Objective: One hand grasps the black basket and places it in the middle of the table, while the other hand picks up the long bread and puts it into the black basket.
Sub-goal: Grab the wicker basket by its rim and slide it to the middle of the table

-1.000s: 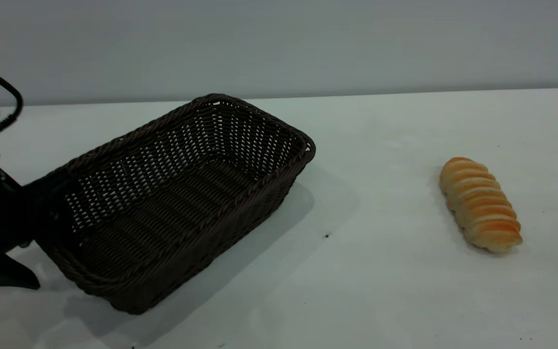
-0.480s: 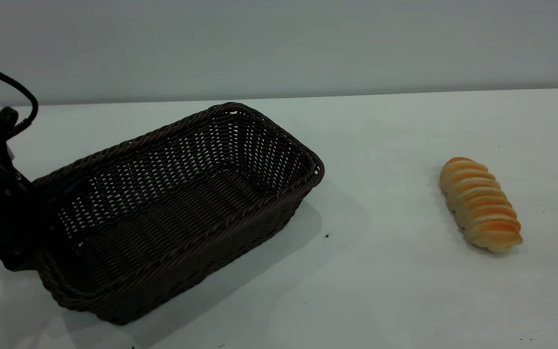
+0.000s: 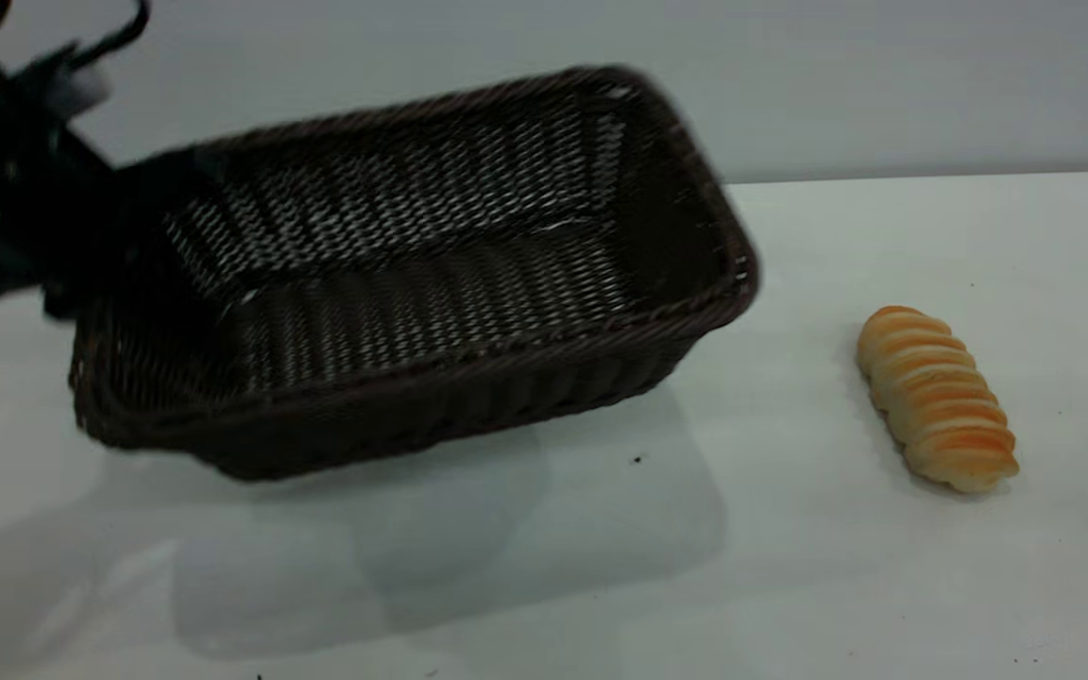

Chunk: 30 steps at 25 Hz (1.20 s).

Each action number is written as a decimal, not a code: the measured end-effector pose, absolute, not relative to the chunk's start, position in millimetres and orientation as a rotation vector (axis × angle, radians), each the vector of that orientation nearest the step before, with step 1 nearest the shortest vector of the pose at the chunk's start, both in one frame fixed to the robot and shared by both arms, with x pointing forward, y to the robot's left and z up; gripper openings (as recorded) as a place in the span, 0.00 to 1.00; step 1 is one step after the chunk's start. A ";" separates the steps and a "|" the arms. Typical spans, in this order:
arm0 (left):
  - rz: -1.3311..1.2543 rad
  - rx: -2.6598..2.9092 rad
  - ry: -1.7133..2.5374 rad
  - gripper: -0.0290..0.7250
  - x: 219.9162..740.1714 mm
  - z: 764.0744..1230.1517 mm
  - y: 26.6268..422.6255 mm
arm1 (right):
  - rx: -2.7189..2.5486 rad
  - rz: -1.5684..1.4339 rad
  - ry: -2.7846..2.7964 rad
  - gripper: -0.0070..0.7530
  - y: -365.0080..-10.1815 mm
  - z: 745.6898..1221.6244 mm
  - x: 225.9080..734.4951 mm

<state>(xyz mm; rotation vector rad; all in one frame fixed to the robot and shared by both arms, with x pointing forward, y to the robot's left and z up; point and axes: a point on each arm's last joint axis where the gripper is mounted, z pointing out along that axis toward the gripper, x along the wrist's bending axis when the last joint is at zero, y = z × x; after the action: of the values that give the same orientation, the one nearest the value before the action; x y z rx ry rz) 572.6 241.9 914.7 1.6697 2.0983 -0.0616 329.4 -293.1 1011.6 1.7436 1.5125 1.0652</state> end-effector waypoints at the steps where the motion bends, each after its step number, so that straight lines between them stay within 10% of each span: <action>1: -0.073 1.702 2.069 0.22 575.6 918.6 240.3 | 1.744 1.065 1.513 0.51 -293.1 1011.6 329.4; 30: -0.155 1.947 2.174 0.22 606.5 843.9 199.0 | 1.747 1.064 1.515 0.51 -292.9 1011.3 329.2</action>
<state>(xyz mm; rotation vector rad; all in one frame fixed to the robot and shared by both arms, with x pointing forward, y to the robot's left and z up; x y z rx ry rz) 606.5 199.0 843.9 1.9470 2.1735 -0.1546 329.2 -292.9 1011.3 1.7467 1.5151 1.0643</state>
